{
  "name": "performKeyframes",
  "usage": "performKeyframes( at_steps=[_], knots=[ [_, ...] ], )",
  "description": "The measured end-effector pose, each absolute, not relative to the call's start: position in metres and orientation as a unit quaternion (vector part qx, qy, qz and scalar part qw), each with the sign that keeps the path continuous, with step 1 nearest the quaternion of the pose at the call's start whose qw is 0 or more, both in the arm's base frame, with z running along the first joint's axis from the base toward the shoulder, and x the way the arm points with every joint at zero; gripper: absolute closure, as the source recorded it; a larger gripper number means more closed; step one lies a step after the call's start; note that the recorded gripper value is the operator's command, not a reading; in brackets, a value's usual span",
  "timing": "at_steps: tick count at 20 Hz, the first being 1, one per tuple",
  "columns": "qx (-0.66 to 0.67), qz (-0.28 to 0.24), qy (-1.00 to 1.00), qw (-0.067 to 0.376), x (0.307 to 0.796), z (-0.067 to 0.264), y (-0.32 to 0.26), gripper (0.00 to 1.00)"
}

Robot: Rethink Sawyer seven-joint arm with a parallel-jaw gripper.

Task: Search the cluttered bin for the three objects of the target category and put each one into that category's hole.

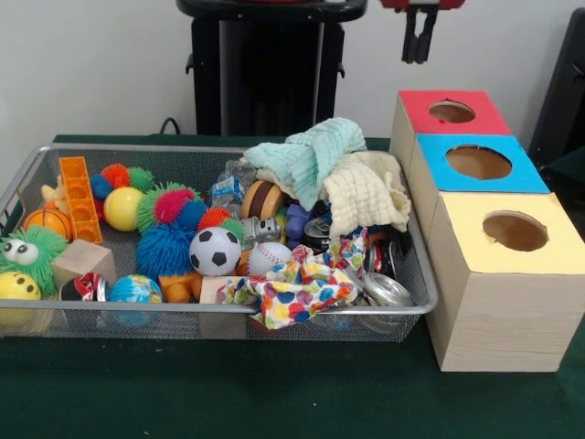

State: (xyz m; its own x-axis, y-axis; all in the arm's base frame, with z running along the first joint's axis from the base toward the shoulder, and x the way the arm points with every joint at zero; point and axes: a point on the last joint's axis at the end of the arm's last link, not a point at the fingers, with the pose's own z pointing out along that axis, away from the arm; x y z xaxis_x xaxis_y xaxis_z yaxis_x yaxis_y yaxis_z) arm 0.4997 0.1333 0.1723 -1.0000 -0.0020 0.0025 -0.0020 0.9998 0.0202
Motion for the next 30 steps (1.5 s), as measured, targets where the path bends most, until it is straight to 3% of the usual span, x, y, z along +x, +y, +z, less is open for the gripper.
performKeyframes(
  at_steps=[16,24,30],
  knots=[
    [-0.084,-0.002,-0.995,-0.055,0.570,0.149,0.033,1.00],
    [-0.090,0.004,-0.990,-0.112,0.583,0.124,0.025,1.00],
    [-0.090,-0.001,-0.990,-0.110,0.584,0.130,0.027,1.00]
  ],
)
